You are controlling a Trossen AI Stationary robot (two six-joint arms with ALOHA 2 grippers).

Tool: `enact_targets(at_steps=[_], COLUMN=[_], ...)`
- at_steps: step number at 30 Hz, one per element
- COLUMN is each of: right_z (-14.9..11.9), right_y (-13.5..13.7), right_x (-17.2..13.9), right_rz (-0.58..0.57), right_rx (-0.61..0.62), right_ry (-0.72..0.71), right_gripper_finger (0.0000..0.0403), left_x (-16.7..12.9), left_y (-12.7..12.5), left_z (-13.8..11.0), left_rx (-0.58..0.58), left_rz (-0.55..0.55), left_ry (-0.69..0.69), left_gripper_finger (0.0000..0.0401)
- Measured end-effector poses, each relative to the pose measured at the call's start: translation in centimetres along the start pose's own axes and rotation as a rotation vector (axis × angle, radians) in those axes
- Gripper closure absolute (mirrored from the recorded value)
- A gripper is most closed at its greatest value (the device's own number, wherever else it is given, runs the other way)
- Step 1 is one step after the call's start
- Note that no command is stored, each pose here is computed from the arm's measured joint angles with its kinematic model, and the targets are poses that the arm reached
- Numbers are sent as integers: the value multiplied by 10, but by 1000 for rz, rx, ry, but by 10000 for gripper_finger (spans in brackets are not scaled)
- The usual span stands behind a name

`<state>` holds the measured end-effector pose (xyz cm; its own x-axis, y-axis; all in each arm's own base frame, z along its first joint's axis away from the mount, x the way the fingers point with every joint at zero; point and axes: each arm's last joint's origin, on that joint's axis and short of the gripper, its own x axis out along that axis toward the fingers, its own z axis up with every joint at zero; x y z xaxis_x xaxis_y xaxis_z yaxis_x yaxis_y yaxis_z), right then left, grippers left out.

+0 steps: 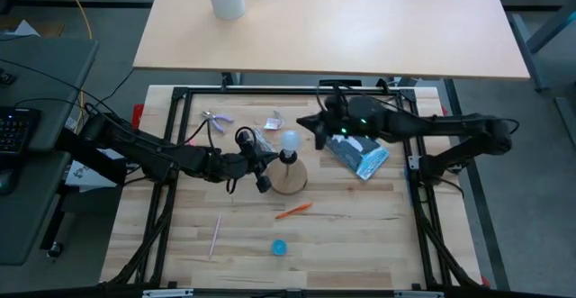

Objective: Screw lightbulb
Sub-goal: Insert the light bulb into the lamp

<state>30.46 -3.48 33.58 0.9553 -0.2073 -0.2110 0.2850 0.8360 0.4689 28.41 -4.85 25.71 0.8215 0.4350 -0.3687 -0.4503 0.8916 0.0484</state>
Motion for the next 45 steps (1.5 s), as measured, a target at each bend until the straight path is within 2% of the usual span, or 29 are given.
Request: enact_targets(at_steps=[3, 7, 9, 13, 18, 26, 39, 42, 45], right_z=[7, 16, 18, 10, 6, 2, 5, 12, 27], right_y=[-15, -24, -24, -22, -14, -3, 0, 0, 3], right_x=[12, 24, 26, 27, 26, 25, 25, 17, -1], right_rz=[-29, 25, 54, 36, 58, 75, 85, 59, 79], right_rx=[31, 56, 77, 81, 77, 67, 71, 27, 5], right_ry=[57, 98, 136, 227, 244, 233, 197, 152, 90], right_gripper_finger=[403, 403, 403, 403, 403, 403, 403, 403, 403], left_x=[0, 0, 0, 0, 0, 0, 0, 0, 0], left_y=[0, 0, 0, 0, 0, 0, 1, 1, 1], left_z=[0, 0, 0, 0, 0, 0, 0, 0, 0], left_rx=[-1, 0, -1, 0, 1, 0, 2, 2, 2], left_rz=[-1, -1, -1, 1, 2, 4, 6, 7, 7], left_ry=[-1, 0, -1, 0, 1, 1, 3, 4, 4], left_gripper_finger=[401, 401, 401, 401, 401, 401, 401, 401, 401])
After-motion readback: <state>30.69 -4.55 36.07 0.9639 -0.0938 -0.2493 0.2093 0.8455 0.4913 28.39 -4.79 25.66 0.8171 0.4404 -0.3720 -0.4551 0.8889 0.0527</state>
